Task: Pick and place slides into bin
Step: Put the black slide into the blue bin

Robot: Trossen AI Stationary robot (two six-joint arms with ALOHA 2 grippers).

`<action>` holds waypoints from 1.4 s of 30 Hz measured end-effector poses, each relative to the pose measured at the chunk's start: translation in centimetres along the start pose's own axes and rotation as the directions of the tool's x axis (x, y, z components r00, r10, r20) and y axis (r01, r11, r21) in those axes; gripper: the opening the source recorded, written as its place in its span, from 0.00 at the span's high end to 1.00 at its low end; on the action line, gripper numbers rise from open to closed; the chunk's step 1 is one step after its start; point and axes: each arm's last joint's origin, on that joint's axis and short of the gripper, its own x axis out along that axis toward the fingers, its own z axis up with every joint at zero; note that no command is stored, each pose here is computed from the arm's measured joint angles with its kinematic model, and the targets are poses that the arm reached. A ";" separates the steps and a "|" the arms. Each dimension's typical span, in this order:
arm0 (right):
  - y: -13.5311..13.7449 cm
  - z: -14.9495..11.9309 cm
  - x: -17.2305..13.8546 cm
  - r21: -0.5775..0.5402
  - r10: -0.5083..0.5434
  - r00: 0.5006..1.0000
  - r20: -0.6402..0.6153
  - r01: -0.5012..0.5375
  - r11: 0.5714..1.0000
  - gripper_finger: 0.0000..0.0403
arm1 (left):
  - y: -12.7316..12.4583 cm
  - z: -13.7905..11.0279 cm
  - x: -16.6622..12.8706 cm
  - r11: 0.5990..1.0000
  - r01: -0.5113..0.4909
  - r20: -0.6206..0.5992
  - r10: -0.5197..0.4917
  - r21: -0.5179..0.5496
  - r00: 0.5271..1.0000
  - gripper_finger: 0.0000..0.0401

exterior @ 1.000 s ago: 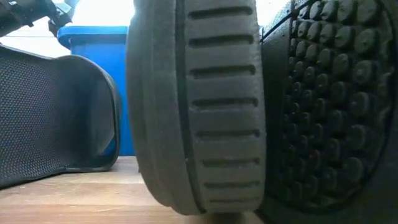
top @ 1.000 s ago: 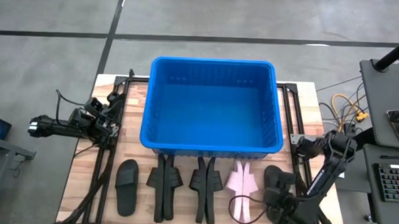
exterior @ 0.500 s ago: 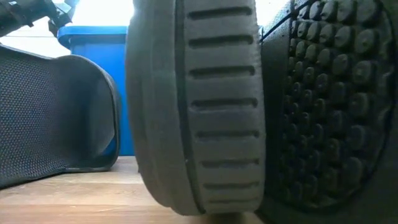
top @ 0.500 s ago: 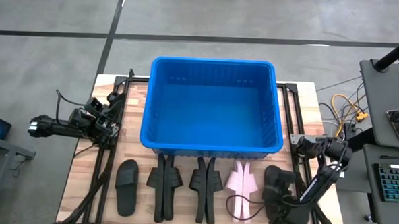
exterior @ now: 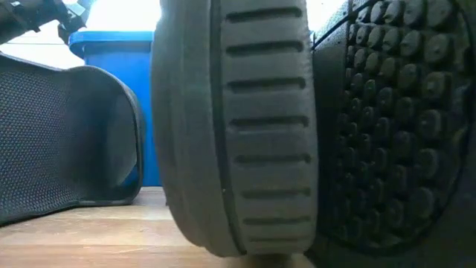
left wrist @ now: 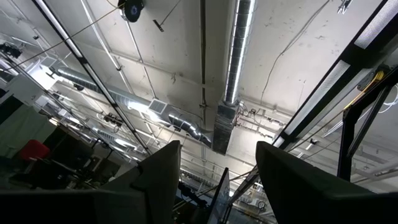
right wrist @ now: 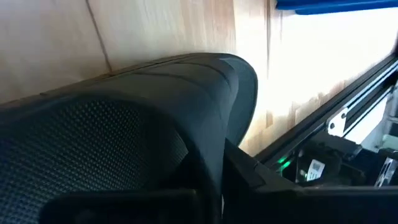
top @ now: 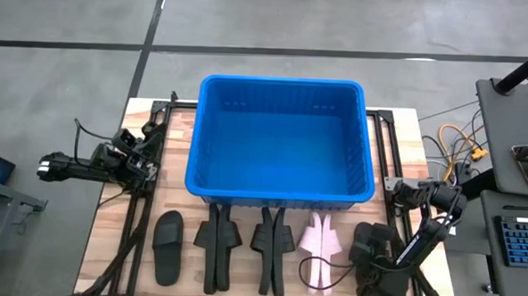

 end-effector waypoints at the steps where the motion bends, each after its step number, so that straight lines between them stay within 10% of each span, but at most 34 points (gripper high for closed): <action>1: -0.2 0.0 -0.2 0.001 0.007 1.000 -0.007 -0.007 1.000 0.97 | 0.0 0.0 0.0 1.000 -0.001 0.001 0.001 0.000 1.000 0.51; 17: -9.0 -1.6 -6.4 0.100 0.383 0.920 0.084 -0.390 0.915 0.97 | 0.0 0.1 0.0 1.000 -0.003 0.004 0.003 -0.002 1.000 0.51; 27: -16.2 -2.0 -9.3 0.190 0.589 0.633 0.503 -0.745 0.639 0.97 | -0.1 0.2 0.1 1.000 -0.001 0.009 0.001 -0.004 1.000 0.51; 32: -19.3 -1.7 -10.6 0.128 0.481 0.418 0.770 -0.841 0.526 0.97 | -0.1 0.3 0.1 1.000 -0.001 0.011 0.001 -0.006 1.000 0.51; 36: -21.3 -1.4 -11.6 0.078 0.287 0.278 0.917 -0.828 0.555 0.97 | -0.1 0.3 0.1 1.000 -0.001 0.011 0.001 -0.009 1.000 0.51; 42: -24.5 -0.8 -11.3 0.169 0.067 0.258 0.964 -0.789 0.591 0.97 | -0.1 0.3 0.1 0.998 0.000 0.011 0.001 -0.057 1.000 0.51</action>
